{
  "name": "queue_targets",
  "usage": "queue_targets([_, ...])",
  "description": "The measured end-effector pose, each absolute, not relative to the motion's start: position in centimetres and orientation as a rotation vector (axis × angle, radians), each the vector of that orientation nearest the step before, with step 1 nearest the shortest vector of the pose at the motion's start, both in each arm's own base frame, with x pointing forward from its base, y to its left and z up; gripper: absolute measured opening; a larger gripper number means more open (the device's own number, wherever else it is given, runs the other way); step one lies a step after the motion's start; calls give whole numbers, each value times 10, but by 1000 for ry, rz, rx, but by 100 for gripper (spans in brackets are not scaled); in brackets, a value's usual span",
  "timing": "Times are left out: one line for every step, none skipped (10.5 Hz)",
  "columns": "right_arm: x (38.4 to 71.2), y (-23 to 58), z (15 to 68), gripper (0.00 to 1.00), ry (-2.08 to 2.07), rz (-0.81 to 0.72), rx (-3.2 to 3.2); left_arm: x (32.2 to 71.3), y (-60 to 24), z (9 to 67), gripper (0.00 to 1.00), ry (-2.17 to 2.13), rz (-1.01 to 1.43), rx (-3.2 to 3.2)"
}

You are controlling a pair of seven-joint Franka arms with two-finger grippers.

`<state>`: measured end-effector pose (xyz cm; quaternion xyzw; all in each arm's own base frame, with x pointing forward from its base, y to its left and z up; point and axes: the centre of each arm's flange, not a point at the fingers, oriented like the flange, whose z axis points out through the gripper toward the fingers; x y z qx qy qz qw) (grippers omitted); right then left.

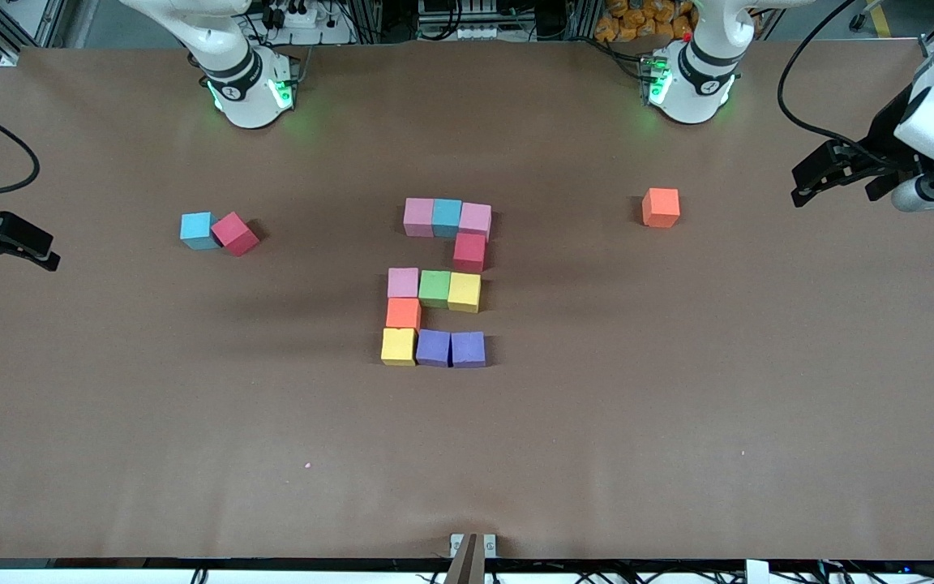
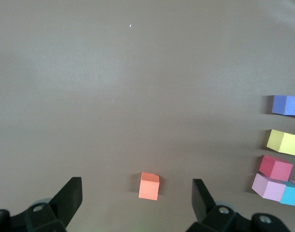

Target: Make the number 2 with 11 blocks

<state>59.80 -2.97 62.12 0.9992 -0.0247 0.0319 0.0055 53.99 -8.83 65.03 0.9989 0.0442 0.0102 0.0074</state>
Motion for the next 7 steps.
queue_targets([598,-30,621,100,-79,100,3128,541,-89,649,100,133,29,3124])
queue_targets([598,-30,621,100,-79,99,3128,541,-90,649,100,122,28,3124])
queue_targets([598,-31,620,100,-81,98,3128,541,-92,649,100,114,29,3124])
queue_targets([598,-35,620,100,-90,96,3128,541,-93,649,100,111,29,3124])
queue_targets([599,-38,619,100,-100,94,3127,541,-93,649,100,111,31,3125])
queue_targets([599,-41,618,100,-106,90,3128,542,-92,650,100,112,38,3127])
queue_targets([600,-40,617,100,-105,88,3128,543,-91,651,100,112,57,3134])
